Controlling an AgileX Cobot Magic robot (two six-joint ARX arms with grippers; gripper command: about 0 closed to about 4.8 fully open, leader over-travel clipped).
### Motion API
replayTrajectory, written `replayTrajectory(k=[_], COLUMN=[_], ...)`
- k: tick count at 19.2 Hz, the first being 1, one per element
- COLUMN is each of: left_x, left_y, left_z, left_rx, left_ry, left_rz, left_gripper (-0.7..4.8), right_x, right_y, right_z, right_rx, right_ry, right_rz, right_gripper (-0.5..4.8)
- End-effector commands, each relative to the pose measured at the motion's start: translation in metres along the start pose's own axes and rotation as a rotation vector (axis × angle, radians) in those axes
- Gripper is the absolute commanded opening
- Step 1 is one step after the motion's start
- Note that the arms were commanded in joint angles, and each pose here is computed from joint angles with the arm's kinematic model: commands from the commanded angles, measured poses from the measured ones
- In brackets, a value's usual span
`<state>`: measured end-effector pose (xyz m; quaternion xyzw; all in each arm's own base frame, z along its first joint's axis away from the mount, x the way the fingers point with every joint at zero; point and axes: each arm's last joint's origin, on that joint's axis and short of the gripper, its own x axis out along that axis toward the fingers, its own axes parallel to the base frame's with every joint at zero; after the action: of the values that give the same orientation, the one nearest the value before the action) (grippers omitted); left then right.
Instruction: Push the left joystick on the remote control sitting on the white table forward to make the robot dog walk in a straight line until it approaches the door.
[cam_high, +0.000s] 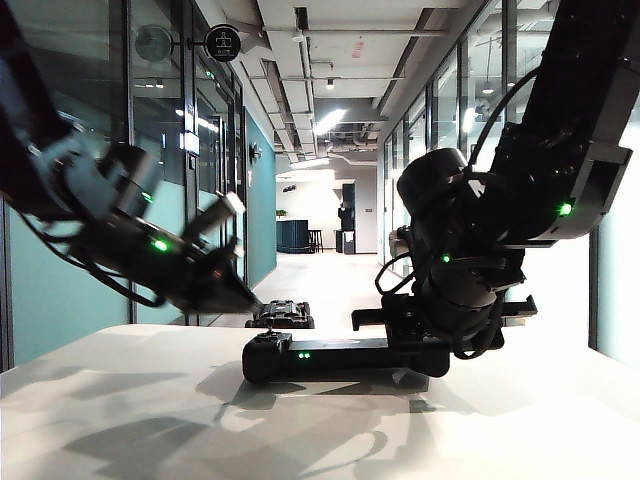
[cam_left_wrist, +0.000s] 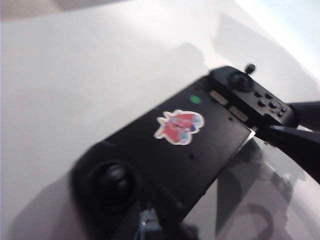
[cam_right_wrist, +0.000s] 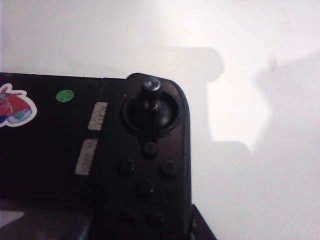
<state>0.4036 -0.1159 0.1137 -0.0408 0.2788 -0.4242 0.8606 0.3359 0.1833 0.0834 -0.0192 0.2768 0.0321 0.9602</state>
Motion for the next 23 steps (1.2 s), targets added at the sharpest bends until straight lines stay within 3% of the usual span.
replayTrajectory(k=[1, 23], left_x=[0.019, 0.043], left_y=[-0.004, 0.012], left_z=[0.001, 0.003], left_rx=[0.020, 0.029], left_ry=[0.011, 0.008], left_rz=[-0.036, 0.077], left_gripper=[-0.05, -0.05], right_x=[-0.002, -0.002], right_y=[0.002, 0.003], right_z=[0.006, 0.005], right_rx=[0.015, 0.008], right_ry=[-0.043, -0.031], right_rz=[-0.001, 0.008], right_gripper=[1.65, 1.65])
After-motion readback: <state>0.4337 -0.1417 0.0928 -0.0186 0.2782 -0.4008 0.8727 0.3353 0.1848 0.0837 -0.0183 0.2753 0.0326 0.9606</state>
